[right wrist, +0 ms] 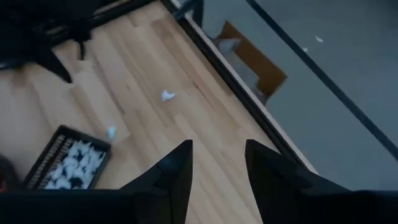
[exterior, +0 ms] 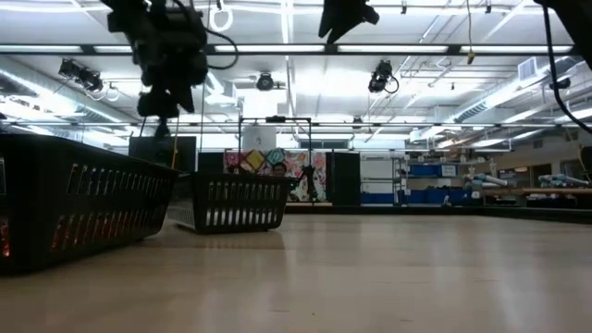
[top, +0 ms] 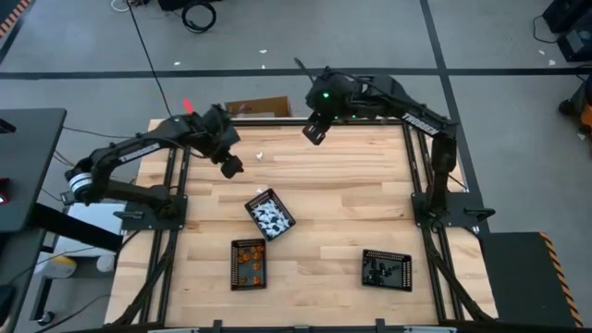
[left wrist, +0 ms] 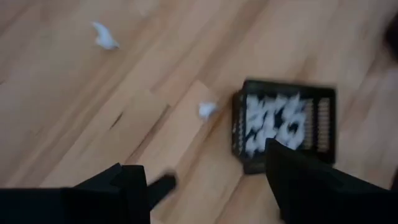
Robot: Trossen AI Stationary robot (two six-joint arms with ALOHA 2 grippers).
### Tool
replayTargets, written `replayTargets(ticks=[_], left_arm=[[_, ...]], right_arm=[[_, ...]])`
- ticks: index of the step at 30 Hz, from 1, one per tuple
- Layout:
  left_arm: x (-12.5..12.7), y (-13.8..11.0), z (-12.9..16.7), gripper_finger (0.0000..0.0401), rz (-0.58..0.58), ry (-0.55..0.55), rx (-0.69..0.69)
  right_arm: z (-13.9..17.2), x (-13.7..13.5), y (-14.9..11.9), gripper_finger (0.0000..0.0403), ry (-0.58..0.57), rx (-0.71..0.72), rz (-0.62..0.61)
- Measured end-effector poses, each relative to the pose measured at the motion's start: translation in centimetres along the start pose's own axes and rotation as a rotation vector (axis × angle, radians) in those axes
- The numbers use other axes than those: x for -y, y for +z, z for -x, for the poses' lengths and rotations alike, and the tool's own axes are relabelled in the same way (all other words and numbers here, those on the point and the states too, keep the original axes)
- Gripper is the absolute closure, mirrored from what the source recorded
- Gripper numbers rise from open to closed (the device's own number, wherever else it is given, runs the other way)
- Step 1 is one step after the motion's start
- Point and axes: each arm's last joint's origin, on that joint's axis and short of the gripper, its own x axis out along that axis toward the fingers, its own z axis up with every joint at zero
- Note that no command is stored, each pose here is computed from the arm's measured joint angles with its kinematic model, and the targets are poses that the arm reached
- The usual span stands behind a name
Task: Sort Halloween decoration
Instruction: Put the white ghost toy into the middle black basket
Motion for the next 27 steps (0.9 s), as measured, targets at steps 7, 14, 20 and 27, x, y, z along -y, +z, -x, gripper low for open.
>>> replayTargets(ticks=[7,14,20,27], left_arm=[[1.9,0.1,-4.2,0.0149,-0.599,0.014,-0.17],[3.3,0.4,-8.7,0.0183,-1.111,-0.002,-0.276],[3.0,1.2,-12.0,0.0205,-1.235,0.054,-0.286],[3.1,2.3,-13.7,0.0207,-1.324,0.083,-0.191]], right_arm=[[0.3,0.6,0.1,0.025,0.045,0.001,0.109],[0.1,0.7,0.0,0.025,0.145,-0.027,0.181],[0.2,0.9,-0.8,0.025,0.146,-0.103,0.244],[0.2,0.9,-0.9,0.025,0.146,-0.109,0.268]])
